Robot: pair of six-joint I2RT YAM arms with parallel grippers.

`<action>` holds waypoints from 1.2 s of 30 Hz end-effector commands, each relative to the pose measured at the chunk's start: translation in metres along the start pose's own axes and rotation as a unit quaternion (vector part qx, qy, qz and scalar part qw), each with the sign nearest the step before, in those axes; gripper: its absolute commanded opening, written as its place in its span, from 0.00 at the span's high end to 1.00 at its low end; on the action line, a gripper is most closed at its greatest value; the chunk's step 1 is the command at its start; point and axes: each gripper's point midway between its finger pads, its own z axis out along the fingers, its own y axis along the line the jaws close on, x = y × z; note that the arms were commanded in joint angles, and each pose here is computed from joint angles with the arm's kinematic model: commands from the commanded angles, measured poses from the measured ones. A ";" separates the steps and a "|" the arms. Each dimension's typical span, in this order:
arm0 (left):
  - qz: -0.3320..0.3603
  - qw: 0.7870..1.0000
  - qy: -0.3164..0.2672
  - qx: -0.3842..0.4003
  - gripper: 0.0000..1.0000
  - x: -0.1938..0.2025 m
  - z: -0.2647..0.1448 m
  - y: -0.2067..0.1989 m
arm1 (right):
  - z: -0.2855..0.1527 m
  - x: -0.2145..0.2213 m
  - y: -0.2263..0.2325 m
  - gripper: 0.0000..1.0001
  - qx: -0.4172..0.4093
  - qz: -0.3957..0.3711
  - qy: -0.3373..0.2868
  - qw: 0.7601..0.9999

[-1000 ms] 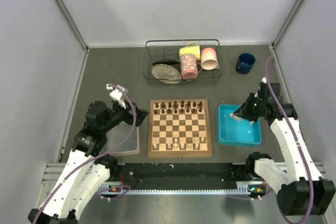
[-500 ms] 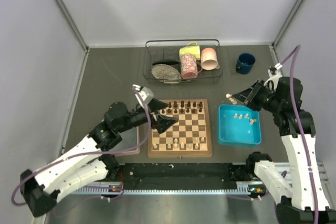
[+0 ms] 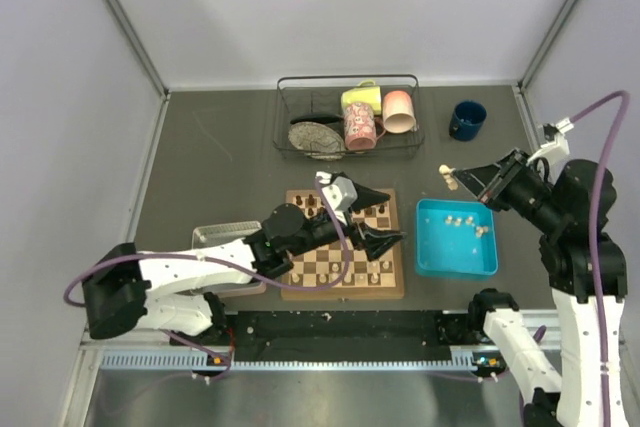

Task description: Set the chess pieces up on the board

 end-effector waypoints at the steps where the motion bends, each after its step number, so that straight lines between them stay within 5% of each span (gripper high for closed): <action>1: 0.036 0.988 -0.148 0.013 0.01 -0.073 0.030 -0.018 | -0.023 -0.024 0.033 1.00 -0.041 -0.019 -0.058 0.997; 19: -0.016 0.969 -0.245 0.015 0.05 -0.090 0.090 -0.028 | -0.049 -0.019 0.061 1.00 -0.090 -0.005 -0.068 0.994; 36: -0.046 0.970 -0.230 0.057 0.41 -0.089 0.104 -0.044 | -0.055 -0.012 0.065 1.00 -0.103 0.000 -0.061 0.993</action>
